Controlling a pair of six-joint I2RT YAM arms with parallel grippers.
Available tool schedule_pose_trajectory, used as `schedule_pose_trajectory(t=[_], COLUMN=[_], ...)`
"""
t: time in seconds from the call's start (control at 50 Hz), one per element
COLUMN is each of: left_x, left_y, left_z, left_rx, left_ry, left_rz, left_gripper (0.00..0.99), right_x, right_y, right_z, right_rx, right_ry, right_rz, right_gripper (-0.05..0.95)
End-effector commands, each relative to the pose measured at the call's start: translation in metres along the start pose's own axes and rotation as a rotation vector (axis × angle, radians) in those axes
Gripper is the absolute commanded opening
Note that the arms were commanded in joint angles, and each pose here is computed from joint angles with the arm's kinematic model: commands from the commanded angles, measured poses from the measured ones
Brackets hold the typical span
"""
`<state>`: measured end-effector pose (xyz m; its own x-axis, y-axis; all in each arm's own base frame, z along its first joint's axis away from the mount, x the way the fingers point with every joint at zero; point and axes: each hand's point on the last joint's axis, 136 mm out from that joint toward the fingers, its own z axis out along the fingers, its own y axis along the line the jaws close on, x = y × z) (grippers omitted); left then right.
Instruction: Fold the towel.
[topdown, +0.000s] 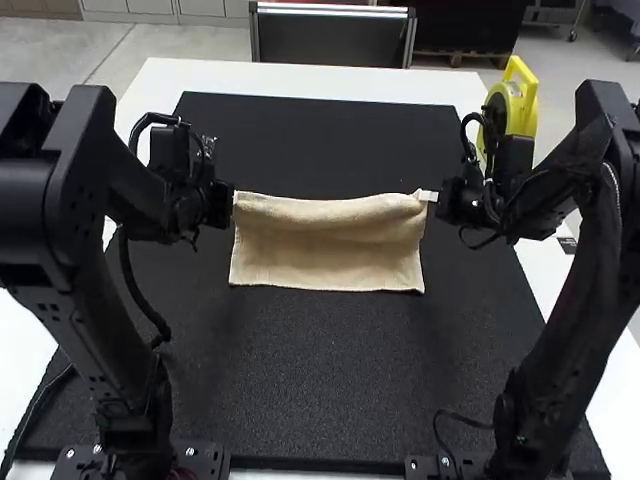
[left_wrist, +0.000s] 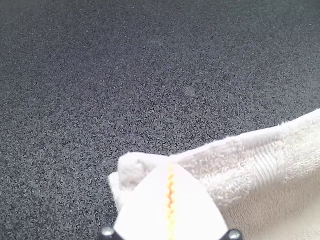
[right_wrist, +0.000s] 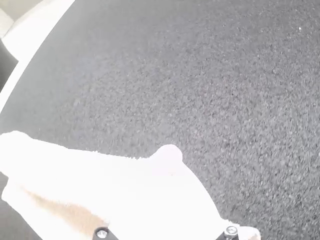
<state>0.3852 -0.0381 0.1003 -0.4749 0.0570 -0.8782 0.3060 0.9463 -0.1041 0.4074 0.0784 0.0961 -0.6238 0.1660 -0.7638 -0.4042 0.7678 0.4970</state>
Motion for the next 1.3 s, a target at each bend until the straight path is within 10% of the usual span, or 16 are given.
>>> schedule_pose_trajectory(t=[0.0,1.28], left_x=[-0.002,0.065], left_y=[-0.002,-0.011], left_z=[-0.006,-0.021], left_rx=[0.004,-0.005], left_ry=[-0.014,0.084], left_rz=[0.013,0.073], left_gripper=[0.028,0.028], right_x=[-0.009,0.058], right_y=[0.005,-0.008], right_z=[-0.011,-0.019], right_rx=[-0.009,0.045], right_ry=[-0.03,0.055], right_rz=[-0.026,0.02], right_gripper=[-0.02,-0.02])
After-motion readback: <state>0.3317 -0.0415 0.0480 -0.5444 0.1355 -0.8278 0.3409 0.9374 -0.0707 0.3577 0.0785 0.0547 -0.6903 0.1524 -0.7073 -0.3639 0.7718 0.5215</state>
